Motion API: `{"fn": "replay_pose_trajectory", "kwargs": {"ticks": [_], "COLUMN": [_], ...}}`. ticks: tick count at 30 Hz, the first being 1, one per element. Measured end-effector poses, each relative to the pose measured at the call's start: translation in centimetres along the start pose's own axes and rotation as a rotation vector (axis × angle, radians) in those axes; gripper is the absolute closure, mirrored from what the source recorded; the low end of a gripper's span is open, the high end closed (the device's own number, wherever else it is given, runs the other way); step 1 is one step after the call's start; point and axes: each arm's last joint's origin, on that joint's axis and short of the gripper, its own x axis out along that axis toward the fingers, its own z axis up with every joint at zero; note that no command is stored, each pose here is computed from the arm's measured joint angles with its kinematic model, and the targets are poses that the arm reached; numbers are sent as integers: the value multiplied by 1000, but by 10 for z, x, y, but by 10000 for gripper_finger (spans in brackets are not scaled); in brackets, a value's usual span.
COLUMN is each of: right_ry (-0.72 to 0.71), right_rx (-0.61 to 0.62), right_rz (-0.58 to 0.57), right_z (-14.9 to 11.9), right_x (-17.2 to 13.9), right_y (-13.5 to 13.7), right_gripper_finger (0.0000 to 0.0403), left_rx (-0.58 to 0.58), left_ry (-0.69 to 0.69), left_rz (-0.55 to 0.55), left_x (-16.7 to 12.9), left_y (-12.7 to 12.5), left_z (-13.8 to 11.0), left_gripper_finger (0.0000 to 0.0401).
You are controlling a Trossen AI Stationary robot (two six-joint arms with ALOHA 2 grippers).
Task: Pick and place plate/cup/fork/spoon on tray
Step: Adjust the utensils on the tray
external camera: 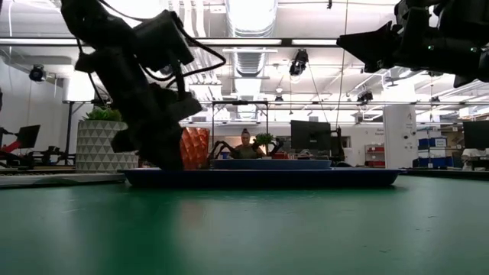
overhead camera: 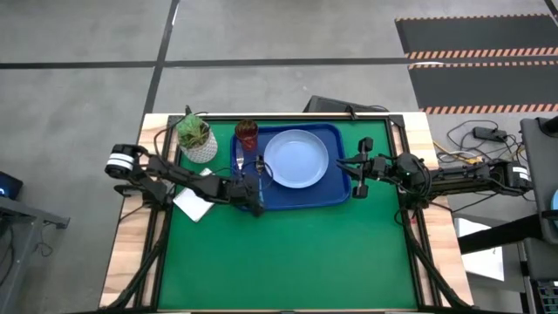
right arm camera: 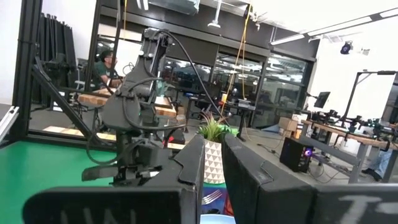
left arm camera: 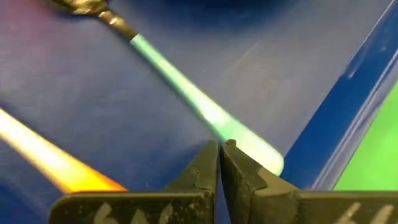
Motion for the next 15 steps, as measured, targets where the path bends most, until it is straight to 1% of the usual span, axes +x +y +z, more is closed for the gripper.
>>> {"fn": "replay_pose_trajectory", "kwargs": {"ticks": [4, 9, 15], "right_ry": [-2, -2, -1], "right_rx": [3, 3, 4], "right_rz": [0, 0, 0], "right_z": [0, 0, 0], "right_x": [0, 0, 0], "right_y": [0, 0, 0], "right_gripper_finger": [360, 360, 360], "left_rx": [-11, -39, -39], "left_ry": [-31, -46, -56], "left_rz": [-35, -19, -6], "left_x": [5, 7, 7], "left_y": [-5, -6, -5], "left_z": [2, 3, 3], "left_gripper_finger": [401, 401, 401]}}
